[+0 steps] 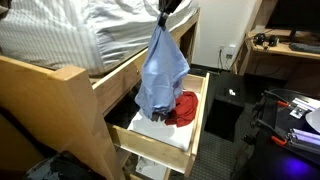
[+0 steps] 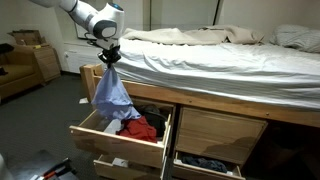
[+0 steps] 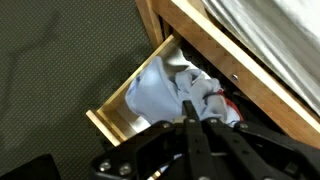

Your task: Open the left top drawer then put the blue shirt in and out of the drawer then close the top left drawer

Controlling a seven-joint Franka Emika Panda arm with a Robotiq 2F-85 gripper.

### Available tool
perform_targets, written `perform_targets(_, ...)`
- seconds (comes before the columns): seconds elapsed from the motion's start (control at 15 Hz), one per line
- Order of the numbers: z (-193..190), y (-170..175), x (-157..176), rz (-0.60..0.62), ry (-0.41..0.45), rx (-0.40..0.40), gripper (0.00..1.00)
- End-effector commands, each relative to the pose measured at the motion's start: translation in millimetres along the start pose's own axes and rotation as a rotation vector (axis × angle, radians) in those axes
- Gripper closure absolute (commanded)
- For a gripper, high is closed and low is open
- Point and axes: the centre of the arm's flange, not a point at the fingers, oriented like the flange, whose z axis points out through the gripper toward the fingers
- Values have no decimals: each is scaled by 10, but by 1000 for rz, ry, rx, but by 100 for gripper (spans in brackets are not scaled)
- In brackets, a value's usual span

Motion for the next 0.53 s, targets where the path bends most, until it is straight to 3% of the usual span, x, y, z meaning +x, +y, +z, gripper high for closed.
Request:
perform_targets(0.0,270,103,109,-23,-44,-22,100)
perform_targets(0.13,416,87,119,-26,-45,-36,100)
perform_targets(0.47,690,111,151,-85,-64,52,100)
